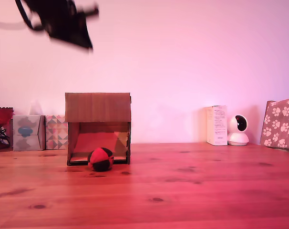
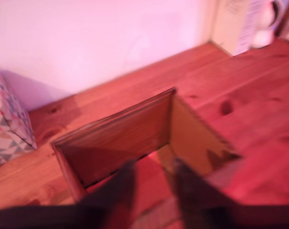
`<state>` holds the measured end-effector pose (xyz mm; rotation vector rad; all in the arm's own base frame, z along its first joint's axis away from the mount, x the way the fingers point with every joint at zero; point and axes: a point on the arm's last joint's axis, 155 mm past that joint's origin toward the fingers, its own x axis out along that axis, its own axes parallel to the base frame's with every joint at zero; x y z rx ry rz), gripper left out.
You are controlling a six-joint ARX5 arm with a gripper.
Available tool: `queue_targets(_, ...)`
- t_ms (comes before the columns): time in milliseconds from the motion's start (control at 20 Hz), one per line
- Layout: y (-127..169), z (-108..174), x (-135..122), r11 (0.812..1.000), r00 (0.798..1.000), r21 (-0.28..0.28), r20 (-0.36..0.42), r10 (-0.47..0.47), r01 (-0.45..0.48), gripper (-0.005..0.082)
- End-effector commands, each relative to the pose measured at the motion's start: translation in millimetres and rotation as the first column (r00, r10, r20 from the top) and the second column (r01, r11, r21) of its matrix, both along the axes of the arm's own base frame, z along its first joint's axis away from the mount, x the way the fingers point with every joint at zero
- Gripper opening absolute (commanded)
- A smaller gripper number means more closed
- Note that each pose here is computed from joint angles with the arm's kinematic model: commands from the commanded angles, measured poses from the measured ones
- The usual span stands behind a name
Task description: Drop the footbag into the cardboard dice tower
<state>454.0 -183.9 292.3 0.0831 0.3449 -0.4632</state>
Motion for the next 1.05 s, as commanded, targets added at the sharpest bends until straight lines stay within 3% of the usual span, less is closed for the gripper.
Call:
queue_targets(0,1,-39,-11,1.000,0.998,0.014,-0.065,-0.010,0.011,-0.0020)
queue_targets(200,7,-67,-46,0.998,0.997,-0.062,-0.071,-0.017,0.013,-0.0020)
queue_targets(450,11,-104,-86,0.995,0.993,-0.091,-0.111,-0.037,0.027,-0.0020)
queue_targets(1000,11,-129,-102,0.998,0.978,-0.063,-0.204,-0.042,0.029,-0.0019)
